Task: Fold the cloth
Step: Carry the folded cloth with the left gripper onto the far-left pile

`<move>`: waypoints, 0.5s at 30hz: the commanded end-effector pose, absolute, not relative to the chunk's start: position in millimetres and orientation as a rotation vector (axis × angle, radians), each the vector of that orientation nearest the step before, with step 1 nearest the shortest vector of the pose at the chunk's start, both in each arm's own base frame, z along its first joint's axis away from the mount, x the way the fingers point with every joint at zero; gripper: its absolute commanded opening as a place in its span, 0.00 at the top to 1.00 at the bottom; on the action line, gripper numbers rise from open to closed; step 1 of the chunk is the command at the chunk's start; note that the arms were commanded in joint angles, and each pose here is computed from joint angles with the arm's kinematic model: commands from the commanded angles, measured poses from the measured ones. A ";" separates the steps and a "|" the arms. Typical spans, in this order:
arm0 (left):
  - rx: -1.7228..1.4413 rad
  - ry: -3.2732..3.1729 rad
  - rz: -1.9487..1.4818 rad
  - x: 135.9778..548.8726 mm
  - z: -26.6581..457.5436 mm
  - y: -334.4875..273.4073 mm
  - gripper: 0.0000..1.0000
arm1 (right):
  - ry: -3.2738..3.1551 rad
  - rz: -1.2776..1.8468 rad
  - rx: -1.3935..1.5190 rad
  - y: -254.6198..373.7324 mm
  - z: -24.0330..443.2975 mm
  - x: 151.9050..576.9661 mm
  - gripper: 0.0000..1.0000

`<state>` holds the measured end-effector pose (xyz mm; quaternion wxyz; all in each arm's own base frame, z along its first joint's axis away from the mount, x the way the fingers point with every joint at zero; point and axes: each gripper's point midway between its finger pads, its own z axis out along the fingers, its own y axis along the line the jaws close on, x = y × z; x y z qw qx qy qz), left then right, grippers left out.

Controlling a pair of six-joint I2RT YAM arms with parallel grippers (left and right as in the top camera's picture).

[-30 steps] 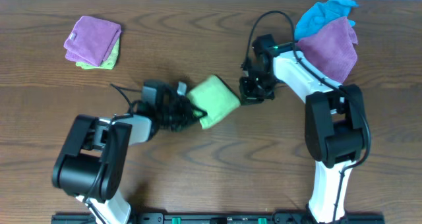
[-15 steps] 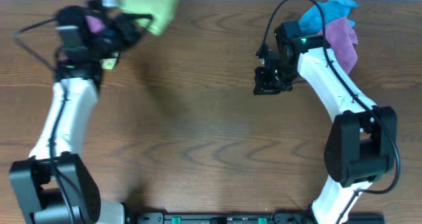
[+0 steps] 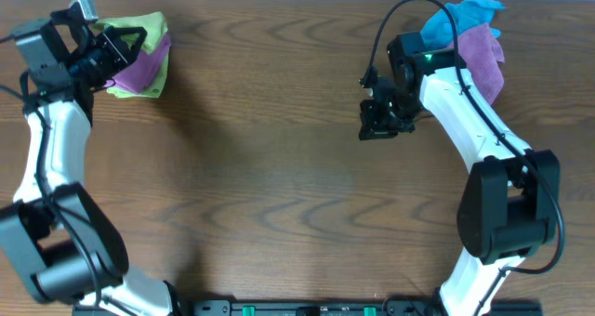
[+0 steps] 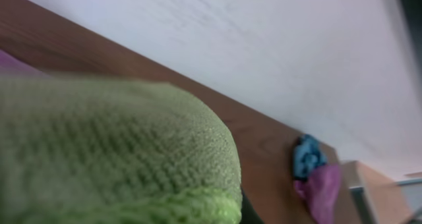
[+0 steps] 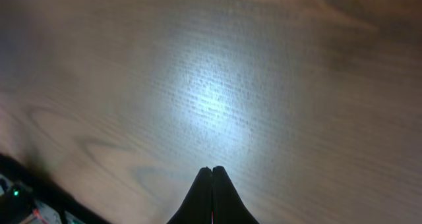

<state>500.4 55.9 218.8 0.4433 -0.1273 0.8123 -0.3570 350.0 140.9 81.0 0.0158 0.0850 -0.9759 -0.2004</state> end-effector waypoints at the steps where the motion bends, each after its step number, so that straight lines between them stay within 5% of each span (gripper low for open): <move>1: -0.206 2.005 -0.786 520.2 226.8 71.4 0.94 | -3.040 -0.632 0.312 142.2 88.4 348.1 0.98; 15: -0.027 2.168 -0.509 561.9 188.0 108.3 0.94 | -2.997 -0.617 0.335 149.3 88.3 335.7 0.98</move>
